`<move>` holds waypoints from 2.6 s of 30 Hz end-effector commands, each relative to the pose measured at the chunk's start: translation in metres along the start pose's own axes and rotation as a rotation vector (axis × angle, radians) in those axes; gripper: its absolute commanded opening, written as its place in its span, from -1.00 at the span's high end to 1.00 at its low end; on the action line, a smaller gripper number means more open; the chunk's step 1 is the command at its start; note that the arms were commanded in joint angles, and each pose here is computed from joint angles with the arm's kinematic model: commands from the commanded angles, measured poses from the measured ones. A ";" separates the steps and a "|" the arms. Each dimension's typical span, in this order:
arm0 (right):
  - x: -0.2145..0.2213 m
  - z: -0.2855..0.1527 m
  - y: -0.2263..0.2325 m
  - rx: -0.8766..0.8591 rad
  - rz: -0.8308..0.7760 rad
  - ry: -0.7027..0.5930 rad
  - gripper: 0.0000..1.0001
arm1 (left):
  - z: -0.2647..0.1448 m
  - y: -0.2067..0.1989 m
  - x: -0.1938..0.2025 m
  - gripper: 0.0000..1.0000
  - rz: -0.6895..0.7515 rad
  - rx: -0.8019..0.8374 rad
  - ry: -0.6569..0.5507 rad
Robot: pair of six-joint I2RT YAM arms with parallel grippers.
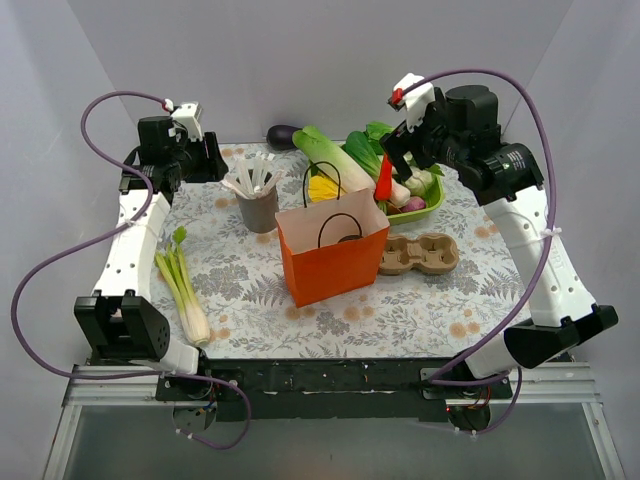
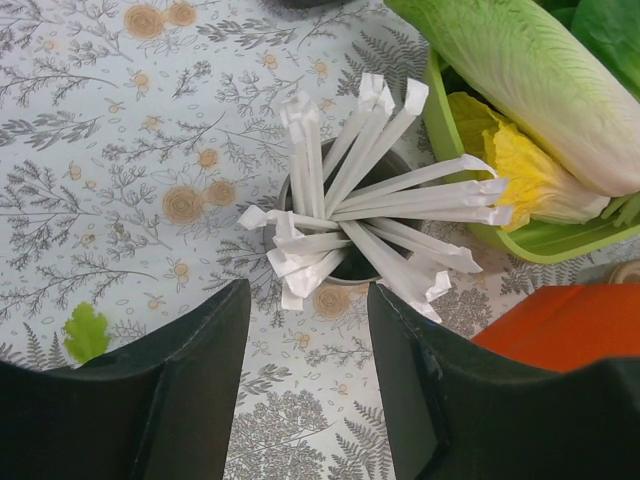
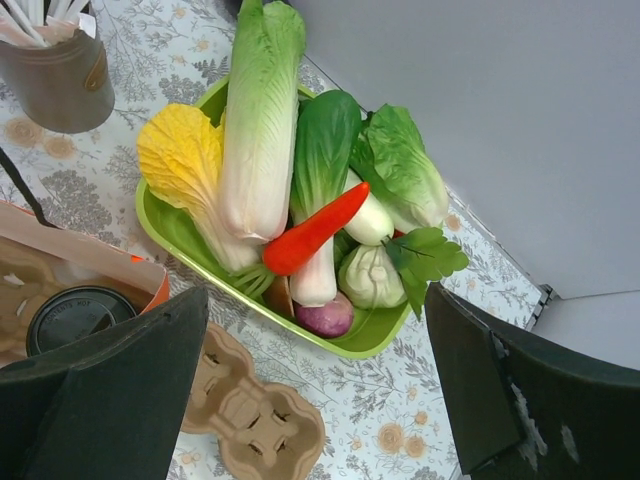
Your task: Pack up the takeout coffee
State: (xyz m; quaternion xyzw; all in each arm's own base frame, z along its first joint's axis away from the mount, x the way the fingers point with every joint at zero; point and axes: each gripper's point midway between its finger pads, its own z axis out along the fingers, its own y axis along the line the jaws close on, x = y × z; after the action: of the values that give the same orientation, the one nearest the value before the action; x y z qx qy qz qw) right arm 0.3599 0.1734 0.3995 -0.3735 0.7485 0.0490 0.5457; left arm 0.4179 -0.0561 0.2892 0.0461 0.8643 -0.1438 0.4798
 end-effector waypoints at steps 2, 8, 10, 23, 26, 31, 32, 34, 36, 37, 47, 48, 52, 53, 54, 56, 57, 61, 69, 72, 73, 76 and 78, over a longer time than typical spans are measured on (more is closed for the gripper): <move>-0.007 0.000 0.003 -0.010 0.028 -0.038 -0.91 | 0.010 0.014 -0.004 0.06 0.004 -0.050 0.008; -0.002 0.003 0.005 -0.017 0.031 -0.031 -0.91 | 0.024 0.010 0.004 0.21 0.003 0.000 0.039; -0.001 0.005 0.005 -0.019 0.033 -0.027 -0.91 | 0.030 0.011 0.005 0.29 -0.004 0.003 0.039; 0.003 0.011 0.008 -0.035 0.045 -0.017 -0.89 | 0.042 0.002 0.001 0.69 -0.016 0.073 0.043; 0.004 0.013 0.007 -0.035 0.047 -0.017 -0.89 | 0.038 -0.001 -0.005 0.88 -0.007 0.080 0.028; 0.002 0.017 0.008 -0.042 0.051 -0.020 -0.89 | 0.014 -0.018 -0.033 1.00 0.056 0.142 -0.077; 0.002 0.018 0.008 -0.045 0.051 -0.021 -0.89 | 0.009 -0.022 -0.038 1.00 0.067 0.152 -0.094; 0.003 0.021 0.008 -0.049 0.053 -0.016 -0.89 | -0.009 -0.031 -0.054 1.00 0.093 0.171 -0.143; 0.003 0.023 0.010 -0.056 0.057 -0.016 -0.88 | -0.024 -0.038 -0.070 1.00 0.110 0.184 -0.183; 0.004 0.025 0.010 -0.061 0.059 -0.011 -0.88 | -0.036 -0.047 -0.074 1.00 0.122 0.213 -0.195; 0.011 0.040 -0.010 0.007 0.078 0.020 -0.88 | -0.155 -0.109 -0.114 1.00 0.202 0.370 -0.358; 0.012 0.042 -0.011 0.009 0.078 0.026 -0.88 | -0.163 -0.114 -0.113 1.00 0.215 0.388 -0.365; 0.027 0.053 -0.019 0.023 0.081 0.070 -0.88 | -0.199 -0.134 -0.104 1.00 0.232 0.457 -0.383; 0.032 0.055 -0.022 0.028 0.087 0.084 -0.88 | -0.205 -0.137 -0.103 1.00 0.233 0.466 -0.390; 0.036 0.057 -0.022 0.027 0.084 0.095 -0.87 | -0.216 -0.144 -0.102 1.00 0.241 0.486 -0.406; 0.045 0.061 -0.024 0.033 0.086 0.117 -0.87 | -0.230 -0.151 -0.101 1.00 0.265 0.514 -0.427; 0.047 0.062 -0.023 0.030 0.088 0.122 -0.87 | -0.243 -0.159 -0.099 1.00 0.293 0.542 -0.445; 0.052 0.065 -0.025 0.031 0.085 0.138 -0.87 | -0.256 -0.167 -0.092 1.00 0.296 0.559 -0.438; 0.053 0.066 -0.022 0.015 0.089 0.135 -0.87 | -0.261 -0.160 -0.097 1.00 0.312 0.491 -0.467; 0.056 0.066 -0.018 0.008 0.092 0.137 -0.87 | -0.269 -0.169 -0.098 1.00 0.330 0.536 -0.467; 0.056 0.066 -0.018 0.005 0.093 0.137 -0.86 | -0.272 -0.171 -0.096 1.00 0.331 0.551 -0.459; 0.055 0.067 -0.018 0.001 0.096 0.131 -0.86 | -0.272 -0.174 -0.090 1.00 0.329 0.579 -0.435; 0.045 0.064 -0.015 -0.024 0.095 0.103 -0.86 | -0.270 -0.173 -0.088 1.00 0.331 0.571 -0.429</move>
State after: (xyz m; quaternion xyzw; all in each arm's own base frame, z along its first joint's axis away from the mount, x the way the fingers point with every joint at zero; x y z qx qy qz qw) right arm 0.4139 0.1633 0.3141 -0.3424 0.8152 0.0456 0.4649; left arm 0.2182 -0.1336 0.5360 0.2724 0.6493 -0.2979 0.6446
